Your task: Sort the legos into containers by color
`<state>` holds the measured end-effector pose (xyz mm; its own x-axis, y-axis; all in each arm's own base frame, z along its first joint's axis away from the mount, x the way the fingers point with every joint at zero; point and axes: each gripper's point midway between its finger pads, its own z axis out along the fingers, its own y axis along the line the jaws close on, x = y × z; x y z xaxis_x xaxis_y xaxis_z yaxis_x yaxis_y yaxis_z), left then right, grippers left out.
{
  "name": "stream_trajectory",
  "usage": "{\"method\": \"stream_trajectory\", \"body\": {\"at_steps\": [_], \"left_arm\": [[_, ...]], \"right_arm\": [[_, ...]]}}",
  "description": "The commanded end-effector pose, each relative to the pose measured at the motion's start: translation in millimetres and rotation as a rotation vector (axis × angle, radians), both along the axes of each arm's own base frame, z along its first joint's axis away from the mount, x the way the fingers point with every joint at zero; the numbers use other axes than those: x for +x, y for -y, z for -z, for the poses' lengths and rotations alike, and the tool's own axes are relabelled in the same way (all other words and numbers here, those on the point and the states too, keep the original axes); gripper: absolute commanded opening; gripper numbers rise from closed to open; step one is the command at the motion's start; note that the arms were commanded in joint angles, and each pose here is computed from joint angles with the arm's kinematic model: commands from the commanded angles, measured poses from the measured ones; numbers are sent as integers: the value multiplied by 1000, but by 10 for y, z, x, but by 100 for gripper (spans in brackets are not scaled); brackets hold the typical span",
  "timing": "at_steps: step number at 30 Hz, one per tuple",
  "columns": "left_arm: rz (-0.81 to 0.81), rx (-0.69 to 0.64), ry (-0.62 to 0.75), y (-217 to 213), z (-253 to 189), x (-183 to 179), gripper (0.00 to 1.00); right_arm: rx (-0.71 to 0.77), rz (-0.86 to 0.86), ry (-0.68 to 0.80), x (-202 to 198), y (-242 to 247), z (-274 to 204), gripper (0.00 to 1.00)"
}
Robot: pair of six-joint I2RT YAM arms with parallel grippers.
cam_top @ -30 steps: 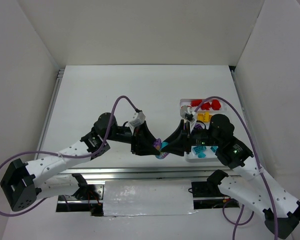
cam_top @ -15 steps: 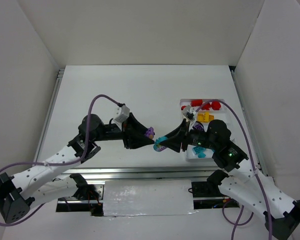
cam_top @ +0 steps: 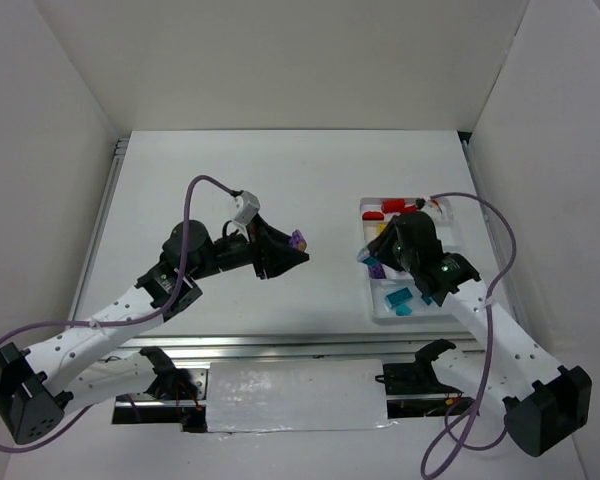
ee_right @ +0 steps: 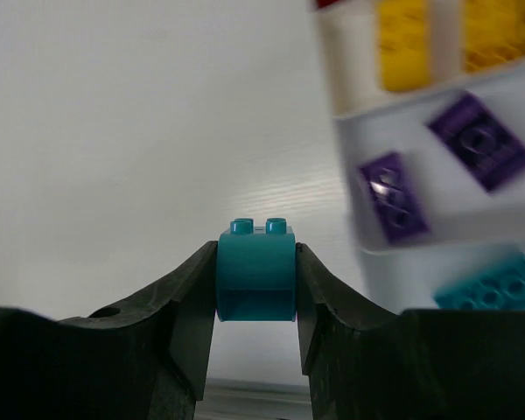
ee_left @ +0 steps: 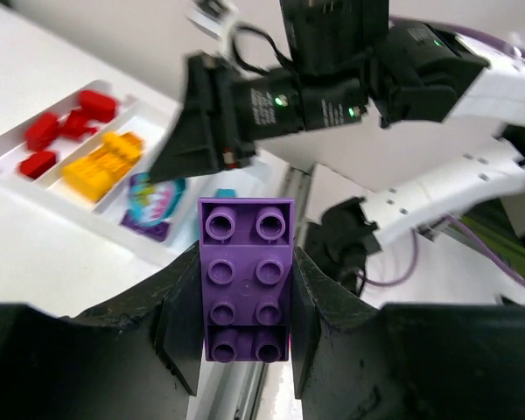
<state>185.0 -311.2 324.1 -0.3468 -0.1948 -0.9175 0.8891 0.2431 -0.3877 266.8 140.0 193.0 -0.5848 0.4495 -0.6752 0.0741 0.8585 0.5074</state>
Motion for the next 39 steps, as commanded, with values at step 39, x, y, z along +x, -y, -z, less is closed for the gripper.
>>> {"method": "stream_trajectory", "body": {"at_steps": [39], "left_arm": [[-117, 73, -10, -6, 111, 262, 0]], "right_arm": [[12, 311, -284, -265, 713, 1109, 0]]}}
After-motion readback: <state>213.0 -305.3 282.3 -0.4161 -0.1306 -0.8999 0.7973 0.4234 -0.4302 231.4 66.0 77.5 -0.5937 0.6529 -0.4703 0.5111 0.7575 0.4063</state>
